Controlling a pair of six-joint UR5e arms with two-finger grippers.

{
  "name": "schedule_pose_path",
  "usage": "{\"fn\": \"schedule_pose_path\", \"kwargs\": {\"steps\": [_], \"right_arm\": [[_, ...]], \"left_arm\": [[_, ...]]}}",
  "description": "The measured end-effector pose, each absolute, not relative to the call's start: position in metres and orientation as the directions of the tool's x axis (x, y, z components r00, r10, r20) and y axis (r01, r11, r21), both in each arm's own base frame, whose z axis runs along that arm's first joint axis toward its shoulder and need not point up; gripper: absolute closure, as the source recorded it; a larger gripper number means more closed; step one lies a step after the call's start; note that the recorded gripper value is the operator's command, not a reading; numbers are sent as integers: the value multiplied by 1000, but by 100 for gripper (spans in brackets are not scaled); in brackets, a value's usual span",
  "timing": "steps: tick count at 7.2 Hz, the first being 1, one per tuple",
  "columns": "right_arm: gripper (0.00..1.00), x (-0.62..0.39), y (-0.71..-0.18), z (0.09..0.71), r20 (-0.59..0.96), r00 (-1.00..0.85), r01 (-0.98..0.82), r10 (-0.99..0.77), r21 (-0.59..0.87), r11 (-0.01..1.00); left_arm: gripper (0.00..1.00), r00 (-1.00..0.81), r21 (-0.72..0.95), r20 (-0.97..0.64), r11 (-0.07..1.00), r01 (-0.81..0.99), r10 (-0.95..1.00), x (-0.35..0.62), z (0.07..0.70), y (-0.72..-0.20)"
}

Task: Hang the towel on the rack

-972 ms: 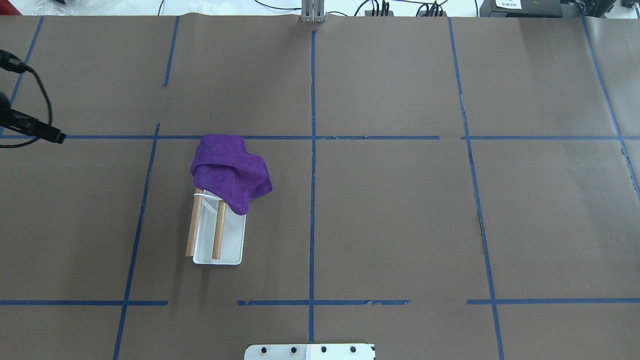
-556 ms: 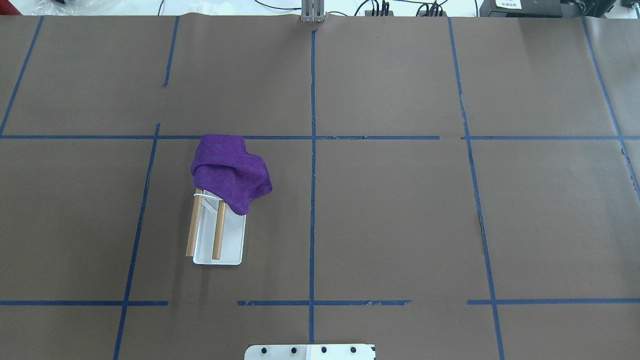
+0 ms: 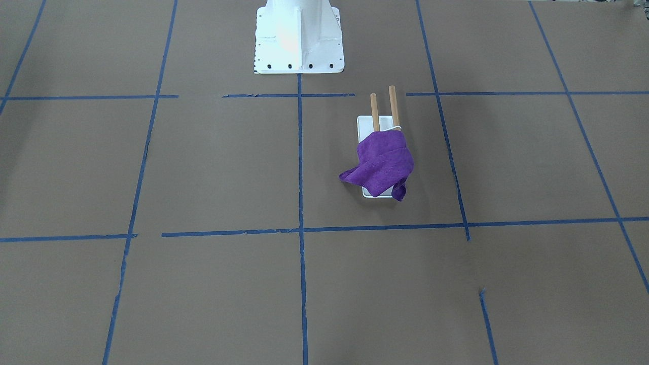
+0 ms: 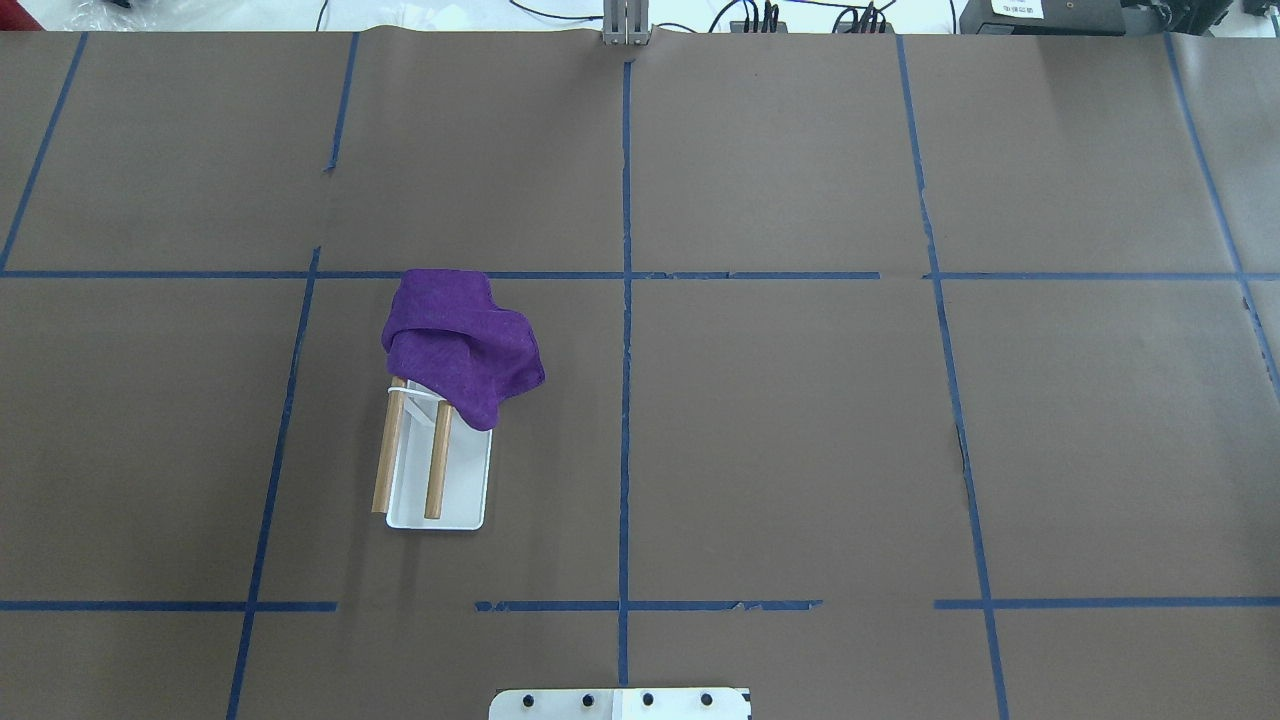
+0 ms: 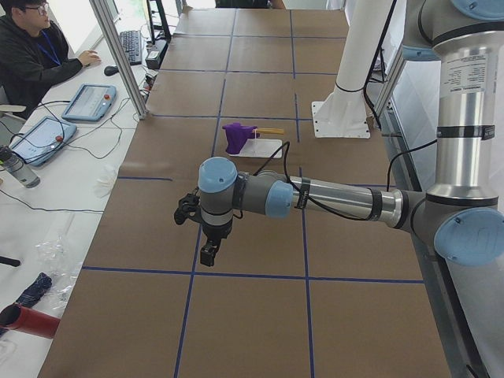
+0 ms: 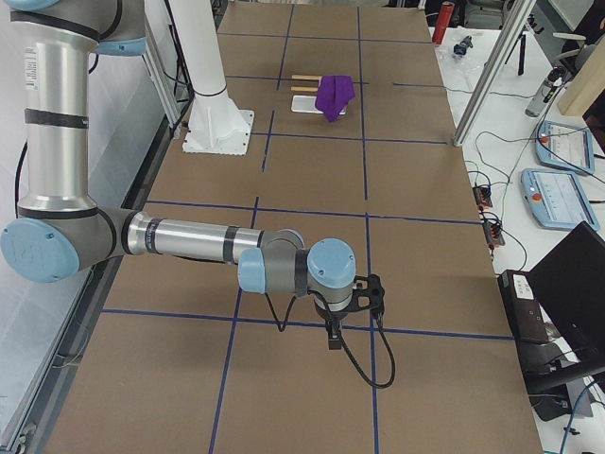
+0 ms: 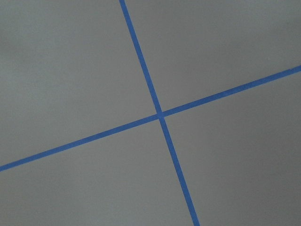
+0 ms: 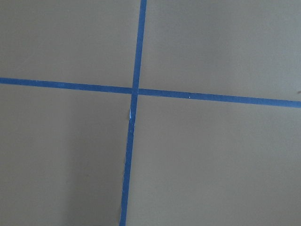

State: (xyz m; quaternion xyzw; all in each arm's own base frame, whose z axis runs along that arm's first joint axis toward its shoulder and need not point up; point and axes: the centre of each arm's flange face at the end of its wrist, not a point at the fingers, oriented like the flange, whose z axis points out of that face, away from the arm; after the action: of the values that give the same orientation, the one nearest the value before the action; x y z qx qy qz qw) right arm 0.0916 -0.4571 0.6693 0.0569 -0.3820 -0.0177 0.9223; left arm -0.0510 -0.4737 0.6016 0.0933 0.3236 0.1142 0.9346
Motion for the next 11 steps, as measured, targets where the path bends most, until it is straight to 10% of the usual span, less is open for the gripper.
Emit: {"fn": "schedule_pose_path", "kwargs": {"steps": [11], "right_arm": [[0, 73, -463, 666, 664, 741, 26, -101, 121, 992]], "left_arm": [[0, 693, 194, -683, 972, -129, 228, -48, 623, -443]]}}
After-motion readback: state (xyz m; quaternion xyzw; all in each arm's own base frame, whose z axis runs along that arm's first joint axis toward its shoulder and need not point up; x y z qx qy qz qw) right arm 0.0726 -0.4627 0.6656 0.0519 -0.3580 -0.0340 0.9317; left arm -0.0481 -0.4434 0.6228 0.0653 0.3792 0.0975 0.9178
